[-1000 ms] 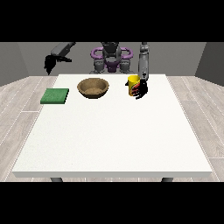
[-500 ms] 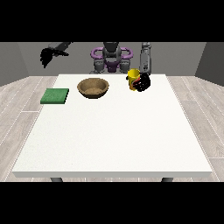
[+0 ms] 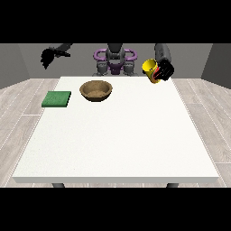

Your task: Pick the cup and pour the ball into the bowl, then pick the bowl and place it on the pad

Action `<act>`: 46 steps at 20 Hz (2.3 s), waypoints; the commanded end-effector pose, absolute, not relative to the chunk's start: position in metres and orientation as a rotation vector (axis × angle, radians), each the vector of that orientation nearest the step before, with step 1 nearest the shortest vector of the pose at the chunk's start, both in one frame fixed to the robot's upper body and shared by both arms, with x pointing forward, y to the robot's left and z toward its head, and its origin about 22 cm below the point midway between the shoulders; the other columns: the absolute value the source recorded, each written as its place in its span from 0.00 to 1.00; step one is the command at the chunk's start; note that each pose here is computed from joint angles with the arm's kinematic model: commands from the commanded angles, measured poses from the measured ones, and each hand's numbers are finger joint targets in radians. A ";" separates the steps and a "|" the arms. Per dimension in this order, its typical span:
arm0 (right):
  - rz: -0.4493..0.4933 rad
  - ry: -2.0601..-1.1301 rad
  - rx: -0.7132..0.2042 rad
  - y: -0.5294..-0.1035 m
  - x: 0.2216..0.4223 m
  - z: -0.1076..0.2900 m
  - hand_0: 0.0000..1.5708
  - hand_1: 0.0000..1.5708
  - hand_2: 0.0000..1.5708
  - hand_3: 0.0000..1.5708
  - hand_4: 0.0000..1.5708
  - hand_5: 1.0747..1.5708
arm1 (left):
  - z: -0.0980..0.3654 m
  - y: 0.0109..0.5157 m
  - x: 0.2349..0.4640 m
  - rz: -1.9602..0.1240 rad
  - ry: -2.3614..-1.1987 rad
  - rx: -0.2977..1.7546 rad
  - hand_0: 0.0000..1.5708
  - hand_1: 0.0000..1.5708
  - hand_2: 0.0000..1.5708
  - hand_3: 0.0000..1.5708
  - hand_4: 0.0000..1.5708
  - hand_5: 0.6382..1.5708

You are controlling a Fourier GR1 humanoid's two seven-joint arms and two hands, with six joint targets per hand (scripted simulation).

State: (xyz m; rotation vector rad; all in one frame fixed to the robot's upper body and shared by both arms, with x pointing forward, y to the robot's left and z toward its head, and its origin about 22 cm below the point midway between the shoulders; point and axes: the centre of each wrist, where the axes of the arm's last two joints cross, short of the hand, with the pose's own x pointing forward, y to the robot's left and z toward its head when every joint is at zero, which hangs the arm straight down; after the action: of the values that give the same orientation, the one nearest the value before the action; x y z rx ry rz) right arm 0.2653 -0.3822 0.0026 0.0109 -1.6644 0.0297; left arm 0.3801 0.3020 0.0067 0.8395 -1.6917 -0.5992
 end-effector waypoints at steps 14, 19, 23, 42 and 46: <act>0.017 -1.615 0.063 -0.404 0.262 -0.012 0.00 0.00 0.00 0.00 0.00 1.00 | 0.050 0.172 0.417 -1.033 -1.539 1.280 0.99 0.99 1.00 1.00 1.00 0.61; 0.020 -1.624 0.066 -0.403 0.265 -0.012 0.00 0.00 0.00 0.00 0.00 1.00 | 0.048 0.146 0.416 -1.331 -1.479 1.436 0.96 0.96 1.00 1.00 0.90 0.79; 0.022 -1.622 0.063 -0.414 0.269 -0.006 0.00 0.00 0.00 0.00 0.00 1.00 | 0.042 0.090 0.404 -1.620 -1.428 1.474 0.94 0.94 1.00 1.00 1.00 0.49; -0.003 -1.490 0.100 -0.404 0.255 -0.030 0.00 0.00 0.00 0.00 0.00 1.00 | 0.041 0.074 0.398 -2.042 -1.225 1.738 0.92 0.92 1.00 1.00 0.98 0.53; -0.030 -1.498 0.073 -0.413 0.234 -0.043 0.00 0.00 0.00 0.00 0.00 1.00 | 0.056 0.095 0.404 -1.253 -1.435 1.375 0.83 0.83 1.00 1.00 1.00 0.59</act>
State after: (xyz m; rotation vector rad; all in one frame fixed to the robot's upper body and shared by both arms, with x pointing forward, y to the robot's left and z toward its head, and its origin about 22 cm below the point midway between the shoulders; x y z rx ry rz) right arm 0.2470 -0.4147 -0.0320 0.0676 -1.5297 -0.0173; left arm 0.3977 0.0722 0.0470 1.5643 -1.3631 -1.7035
